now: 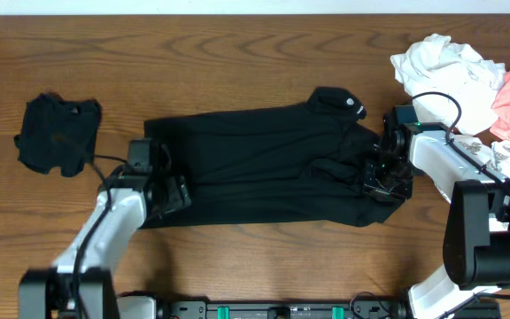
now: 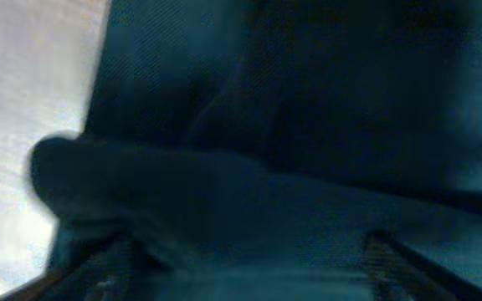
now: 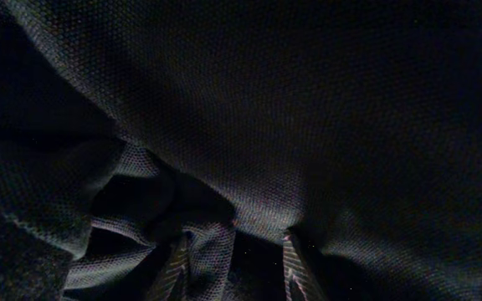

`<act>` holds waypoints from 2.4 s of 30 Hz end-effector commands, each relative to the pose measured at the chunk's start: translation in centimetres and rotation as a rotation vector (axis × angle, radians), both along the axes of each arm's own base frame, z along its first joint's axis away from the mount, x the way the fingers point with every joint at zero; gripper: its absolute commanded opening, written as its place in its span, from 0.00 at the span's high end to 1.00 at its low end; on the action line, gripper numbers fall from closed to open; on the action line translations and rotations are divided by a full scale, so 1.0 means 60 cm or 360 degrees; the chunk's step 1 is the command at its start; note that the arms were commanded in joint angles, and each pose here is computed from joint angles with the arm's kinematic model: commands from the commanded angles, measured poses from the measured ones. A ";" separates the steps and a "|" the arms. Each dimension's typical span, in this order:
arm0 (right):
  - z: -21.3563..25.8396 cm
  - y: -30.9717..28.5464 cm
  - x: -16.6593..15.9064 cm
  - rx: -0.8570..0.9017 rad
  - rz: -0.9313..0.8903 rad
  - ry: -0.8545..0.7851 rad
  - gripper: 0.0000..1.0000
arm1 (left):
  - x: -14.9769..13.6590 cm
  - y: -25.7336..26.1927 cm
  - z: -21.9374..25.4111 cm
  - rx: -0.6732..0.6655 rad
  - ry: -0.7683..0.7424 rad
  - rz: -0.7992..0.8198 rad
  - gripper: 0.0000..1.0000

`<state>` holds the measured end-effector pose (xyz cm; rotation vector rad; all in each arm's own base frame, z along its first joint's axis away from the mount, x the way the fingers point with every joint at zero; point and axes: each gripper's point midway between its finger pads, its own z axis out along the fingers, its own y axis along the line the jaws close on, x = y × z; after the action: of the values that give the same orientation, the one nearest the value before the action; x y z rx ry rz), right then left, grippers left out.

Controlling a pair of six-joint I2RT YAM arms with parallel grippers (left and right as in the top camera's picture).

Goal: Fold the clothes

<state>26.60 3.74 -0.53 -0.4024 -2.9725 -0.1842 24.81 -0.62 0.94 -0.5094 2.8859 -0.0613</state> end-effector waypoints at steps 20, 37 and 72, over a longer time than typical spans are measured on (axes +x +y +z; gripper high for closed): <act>-0.034 -0.044 -0.013 -0.0213 -0.0007 0.0051 0.62 | -0.021 -0.015 0.017 -0.0116 -0.0003 0.0047 0.22; -0.034 -0.038 -0.014 -0.0177 -0.0006 0.0055 0.62 | 0.006 -0.016 -0.010 -0.0139 -0.0064 0.0134 0.23; -0.033 -0.038 -0.014 -0.0178 -0.0006 0.0056 0.62 | 0.035 -0.016 0.007 -0.0140 -0.0165 0.0128 0.81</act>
<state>26.69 3.75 -0.53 -0.4071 -2.9764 -0.1860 26.23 -1.83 0.93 -0.6173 2.7902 -0.2069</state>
